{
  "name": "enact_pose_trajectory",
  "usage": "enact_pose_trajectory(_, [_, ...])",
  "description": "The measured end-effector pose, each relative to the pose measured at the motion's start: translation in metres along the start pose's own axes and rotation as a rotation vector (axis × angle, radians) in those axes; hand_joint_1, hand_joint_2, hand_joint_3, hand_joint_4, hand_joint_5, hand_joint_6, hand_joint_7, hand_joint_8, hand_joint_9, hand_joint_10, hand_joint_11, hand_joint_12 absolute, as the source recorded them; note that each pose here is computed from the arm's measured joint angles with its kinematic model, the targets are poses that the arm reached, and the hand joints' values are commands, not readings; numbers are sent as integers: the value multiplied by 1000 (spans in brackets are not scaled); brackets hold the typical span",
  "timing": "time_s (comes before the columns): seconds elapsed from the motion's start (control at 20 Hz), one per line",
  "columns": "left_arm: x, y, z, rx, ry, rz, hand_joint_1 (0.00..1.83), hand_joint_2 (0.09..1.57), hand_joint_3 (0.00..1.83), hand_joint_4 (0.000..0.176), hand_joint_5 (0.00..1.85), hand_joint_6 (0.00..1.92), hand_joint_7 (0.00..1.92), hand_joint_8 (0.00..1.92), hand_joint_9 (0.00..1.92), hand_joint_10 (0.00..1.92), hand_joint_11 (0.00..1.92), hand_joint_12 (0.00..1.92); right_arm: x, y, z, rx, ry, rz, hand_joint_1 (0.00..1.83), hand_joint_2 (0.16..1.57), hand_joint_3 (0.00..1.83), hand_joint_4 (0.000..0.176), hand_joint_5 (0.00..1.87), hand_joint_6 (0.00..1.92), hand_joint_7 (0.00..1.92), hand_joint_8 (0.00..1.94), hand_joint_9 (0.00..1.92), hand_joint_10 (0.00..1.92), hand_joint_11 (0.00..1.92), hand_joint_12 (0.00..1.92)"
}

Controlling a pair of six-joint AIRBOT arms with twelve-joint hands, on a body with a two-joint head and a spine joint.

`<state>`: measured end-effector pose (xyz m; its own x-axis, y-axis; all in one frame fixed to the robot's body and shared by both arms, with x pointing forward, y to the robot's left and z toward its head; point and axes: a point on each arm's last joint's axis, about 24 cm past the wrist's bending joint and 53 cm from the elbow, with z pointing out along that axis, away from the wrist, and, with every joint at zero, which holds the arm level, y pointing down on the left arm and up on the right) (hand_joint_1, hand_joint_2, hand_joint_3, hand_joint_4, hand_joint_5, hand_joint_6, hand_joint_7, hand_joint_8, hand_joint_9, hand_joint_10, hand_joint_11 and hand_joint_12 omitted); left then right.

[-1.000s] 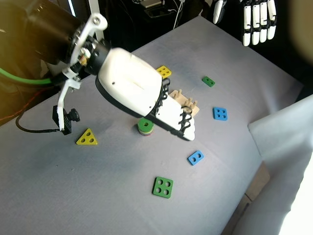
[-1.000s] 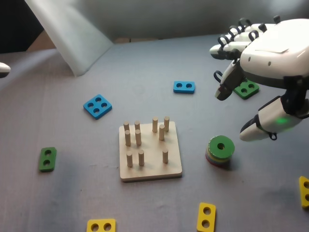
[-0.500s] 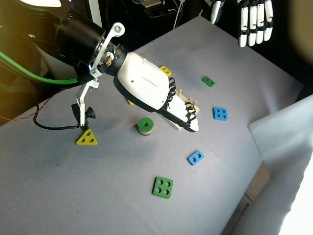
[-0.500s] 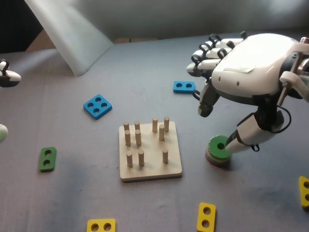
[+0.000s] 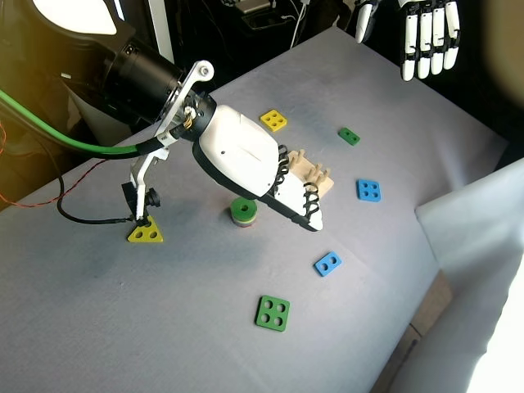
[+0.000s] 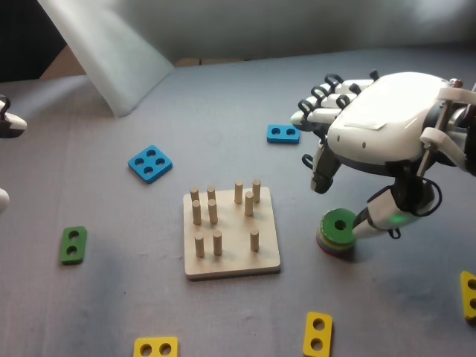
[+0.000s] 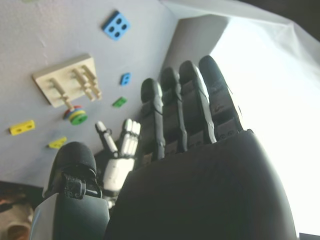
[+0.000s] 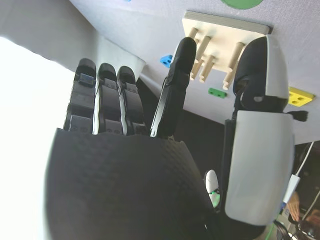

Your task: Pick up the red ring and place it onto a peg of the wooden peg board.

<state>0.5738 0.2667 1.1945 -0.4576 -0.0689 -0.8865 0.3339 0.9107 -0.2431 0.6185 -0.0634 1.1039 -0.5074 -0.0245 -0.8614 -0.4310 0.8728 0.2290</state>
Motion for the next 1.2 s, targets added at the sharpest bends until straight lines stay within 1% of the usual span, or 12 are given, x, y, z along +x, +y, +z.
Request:
enact_pose_trajectory(0.05, [0,0,0,-1,0,1,0,1264,0,0,370,6,339,2,245,5,0,508,2,-1,2,3,4,1,933,901,19,176,829,21,42,1,0,0,0,0])
enact_pose_trajectory(0.25, [0,0,0,-2,1,1,0,1264,0,0,376,5,347,4,254,7,0,520,16,-4,11,9,34,1,940,895,13,176,843,23,72,12,0,0,0,0])
enact_pose_trajectory(0.35, [0,0,0,-3,1,1,0,1263,0,0,378,5,351,5,258,8,0,523,16,-4,14,9,34,-1,961,895,12,176,854,24,63,5,0,0,0,0])
enact_pose_trajectory(0.5, [0,0,0,-3,1,1,0,1265,0,0,396,9,367,6,268,10,0,553,16,-5,20,12,32,-2,927,896,9,176,847,17,50,1,0,0,0,0])
enact_pose_trajectory(0.55, [0,0,0,-3,1,1,0,1265,0,0,400,10,371,7,271,10,0,553,17,-6,21,14,35,-4,934,890,6,176,860,21,61,5,0,0,0,0])
enact_pose_trajectory(0.6, [0,0,0,-3,1,1,0,1261,0,0,423,14,397,11,297,17,0,610,19,-6,23,15,38,-5,945,887,4,176,859,18,59,3,0,0,0,0])
enact_pose_trajectory(0.8, [0,0,0,-3,1,1,0,1259,0,0,429,10,404,7,300,13,0,603,30,-5,26,12,61,-3,959,871,0,176,872,20,97,16,0,0,0,0])
enact_pose_trajectory(0.95, [0,1,0,-4,1,1,0,1263,0,0,439,12,419,10,311,15,0,611,32,-4,26,9,62,-16,916,896,7,176,804,0,108,12,0,0,0,0])
enact_pose_trajectory(1.0, [0,0,0,-3,1,1,0,1262,0,0,445,10,419,7,315,14,0,637,31,-4,26,9,61,-20,921,886,2,175,805,1,117,14,0,0,0,0])
enact_pose_trajectory(1.2, [0,0,0,-3,1,1,0,1264,0,0,451,11,428,8,323,15,0,643,36,-6,25,11,68,-31,926,865,0,176,806,4,145,19,0,0,0,0])
